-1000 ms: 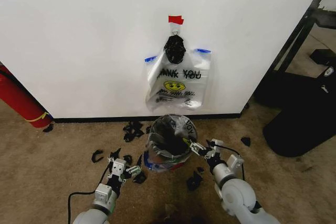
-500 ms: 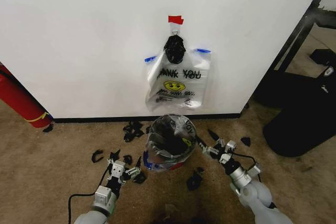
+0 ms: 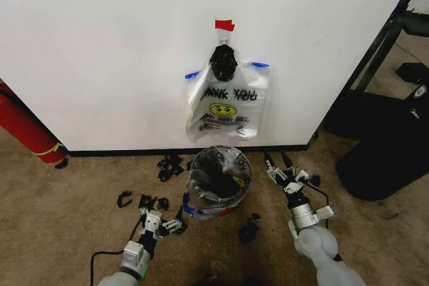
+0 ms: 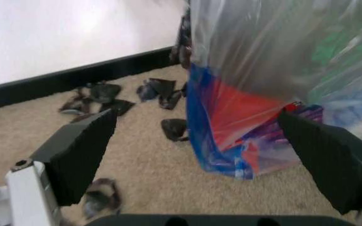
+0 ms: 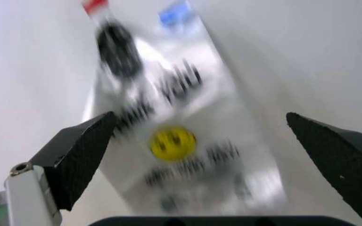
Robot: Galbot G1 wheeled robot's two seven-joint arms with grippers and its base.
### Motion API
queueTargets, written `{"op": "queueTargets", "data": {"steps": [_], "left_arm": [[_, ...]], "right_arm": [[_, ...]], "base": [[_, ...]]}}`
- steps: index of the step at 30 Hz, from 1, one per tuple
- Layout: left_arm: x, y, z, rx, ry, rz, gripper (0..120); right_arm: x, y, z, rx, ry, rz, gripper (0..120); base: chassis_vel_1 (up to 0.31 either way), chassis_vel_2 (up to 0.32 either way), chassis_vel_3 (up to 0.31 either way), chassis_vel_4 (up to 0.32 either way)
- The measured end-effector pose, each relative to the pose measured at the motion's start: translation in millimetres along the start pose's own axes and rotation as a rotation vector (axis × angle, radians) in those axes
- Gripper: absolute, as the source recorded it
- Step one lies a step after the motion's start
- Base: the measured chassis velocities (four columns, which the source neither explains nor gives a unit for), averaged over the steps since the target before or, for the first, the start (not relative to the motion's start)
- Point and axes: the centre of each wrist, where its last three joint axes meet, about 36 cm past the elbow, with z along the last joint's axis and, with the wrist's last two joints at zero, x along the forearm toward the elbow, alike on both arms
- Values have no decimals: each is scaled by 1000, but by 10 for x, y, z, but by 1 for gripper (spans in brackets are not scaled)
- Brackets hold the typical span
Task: Pick up the garbage bag from the wall and place it over the trash bin.
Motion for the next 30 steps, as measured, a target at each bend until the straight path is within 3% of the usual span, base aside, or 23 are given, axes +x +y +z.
{"op": "queueTargets", "data": {"steps": [9,30], "left_arm": [[-201,69,207,-45,58,-35,100],[-572,78,485,-22,82,-54,100]], "right_arm": [[-165,463,-387,-24,-104,-57,100],[-180,765,-453,-5,-122,-149,100]], "base": [[0,0,0,0],[0,0,0,0]]}}
